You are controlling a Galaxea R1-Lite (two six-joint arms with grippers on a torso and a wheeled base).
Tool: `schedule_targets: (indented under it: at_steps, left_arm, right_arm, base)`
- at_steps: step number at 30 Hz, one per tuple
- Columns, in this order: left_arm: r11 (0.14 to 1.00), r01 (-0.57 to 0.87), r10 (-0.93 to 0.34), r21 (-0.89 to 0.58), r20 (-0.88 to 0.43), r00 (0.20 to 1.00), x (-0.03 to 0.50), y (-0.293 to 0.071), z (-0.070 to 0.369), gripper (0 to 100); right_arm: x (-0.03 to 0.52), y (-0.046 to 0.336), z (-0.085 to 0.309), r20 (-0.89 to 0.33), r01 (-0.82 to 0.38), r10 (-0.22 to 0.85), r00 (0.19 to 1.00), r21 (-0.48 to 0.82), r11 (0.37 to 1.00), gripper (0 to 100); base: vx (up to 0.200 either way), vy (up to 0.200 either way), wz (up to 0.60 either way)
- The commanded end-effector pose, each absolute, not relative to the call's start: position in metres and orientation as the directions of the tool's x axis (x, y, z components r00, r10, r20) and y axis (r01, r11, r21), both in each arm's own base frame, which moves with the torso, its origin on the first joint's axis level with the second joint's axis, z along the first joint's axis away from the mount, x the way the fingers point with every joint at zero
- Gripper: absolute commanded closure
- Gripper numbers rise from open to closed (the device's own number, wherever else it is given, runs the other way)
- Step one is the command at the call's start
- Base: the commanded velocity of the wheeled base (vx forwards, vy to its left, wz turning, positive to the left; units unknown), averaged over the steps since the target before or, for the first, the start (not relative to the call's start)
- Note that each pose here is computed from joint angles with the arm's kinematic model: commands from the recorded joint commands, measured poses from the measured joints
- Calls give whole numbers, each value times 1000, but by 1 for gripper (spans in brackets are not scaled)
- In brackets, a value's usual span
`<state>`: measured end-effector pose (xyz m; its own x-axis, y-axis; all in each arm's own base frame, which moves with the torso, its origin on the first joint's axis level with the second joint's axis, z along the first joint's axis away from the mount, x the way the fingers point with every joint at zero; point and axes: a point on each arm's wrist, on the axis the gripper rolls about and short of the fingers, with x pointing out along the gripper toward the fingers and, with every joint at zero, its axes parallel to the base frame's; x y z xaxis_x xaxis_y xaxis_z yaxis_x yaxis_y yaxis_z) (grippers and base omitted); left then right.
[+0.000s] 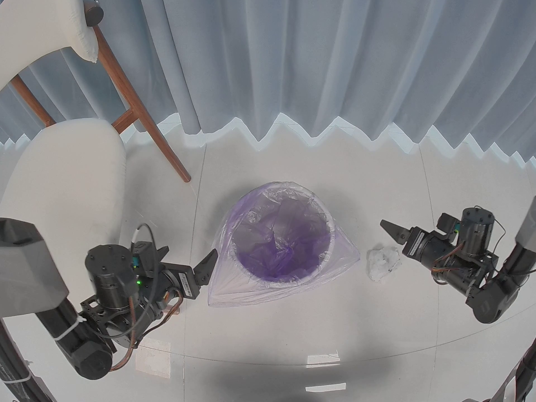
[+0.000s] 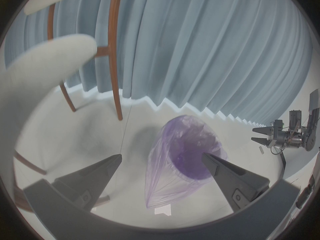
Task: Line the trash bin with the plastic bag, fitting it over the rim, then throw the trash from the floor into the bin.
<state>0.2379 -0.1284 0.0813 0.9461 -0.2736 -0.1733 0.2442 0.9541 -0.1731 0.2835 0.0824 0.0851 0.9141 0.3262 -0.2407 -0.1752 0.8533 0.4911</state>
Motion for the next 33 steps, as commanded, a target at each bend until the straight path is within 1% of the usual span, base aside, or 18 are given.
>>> schedule_targets:
  at_steps: [1,3,6,8,10,13,15,17,19,21,23,25,26,27,28,29,30,33]
  left_arm:
    - [931,342,-343,-131,17,939,199,-107,142,0]
    - [927,357,-355,-116,34,934,200,-101,149,0]
    - [914,391,-394,-107,-5,919,194,-100,150,0]
    - [895,431,-434,-114,-8,901,190,-109,151,0]
    - [886,450,-452,-114,8,892,189,-116,154,0]
    - [876,465,-466,-124,27,884,187,-125,159,0]
    - [857,486,-487,-173,41,872,185,-131,162,0]
    - [813,511,-515,-278,64,855,183,-140,168,0]
    - [782,513,-518,-354,88,851,184,-147,174,0]
    - [771,513,-516,-379,102,851,187,-149,178,0]
    - [782,503,-517,-368,68,854,191,-152,171,0]
    - [807,496,-515,-320,29,857,199,-157,163,0]
    - [807,496,-515,-320,29,857,199,-157,163,0]
    - [834,495,-513,-245,-9,858,208,-163,154,0]
    - [839,493,-510,-232,-18,860,210,-164,152,0]
    - [863,481,-493,-153,-53,868,226,-169,141,0]
    - [871,477,-486,-118,-67,871,236,-173,136,0]
    - [877,474,-480,-79,-93,873,255,-185,122,0]
  right_arm:
    - [228,64,156,-145,-218,336,931,516,828,0]
    - [221,62,164,-155,-212,334,930,516,830,0]
    - [206,58,172,-199,-190,332,922,515,836,0]
    - [196,55,171,-239,-167,326,914,512,843,0]
    - [190,53,174,-239,-163,321,916,508,846,0]
    - [185,50,177,-232,-150,298,926,497,854,0]
    - [182,49,179,-225,-133,269,936,483,866,0]
    - [180,49,180,-225,-120,248,942,464,877,0]
    - [178,48,177,-234,-113,243,941,460,881,0]
    - [172,46,177,-230,-113,241,943,460,881,0]
    - [166,44,174,-234,-109,239,942,461,881,0]
    - [158,42,171,-243,-105,238,940,460,882,0]
    - [158,42,171,-243,-105,238,940,460,882,0]
    - [154,41,171,-246,-103,238,940,459,882,0]
    - [153,41,171,-246,-103,238,940,459,882,0]
    - [151,40,171,-249,-101,238,939,462,881,0]
    - [151,40,172,-246,-102,238,940,463,880,0]
    - [152,40,176,-231,-107,238,944,467,878,0]
  base:
    - [0,0,0]
    - [200,0,0]
    - [200,0,0]
    - [200,0,0]
    - [200,0,0]
    - [0,0,0]
    - [0,0,0]
    - [0,0,0]
    - [0,0,0]
    - [0,0,0]
    - [0,0,0]
    - [0,0,0]
    - [0,0,0]
    - [0,0,0]
    - [0,0,0]
    - [0,0,0]
    - [0,0,0]
    - [0,0,0]
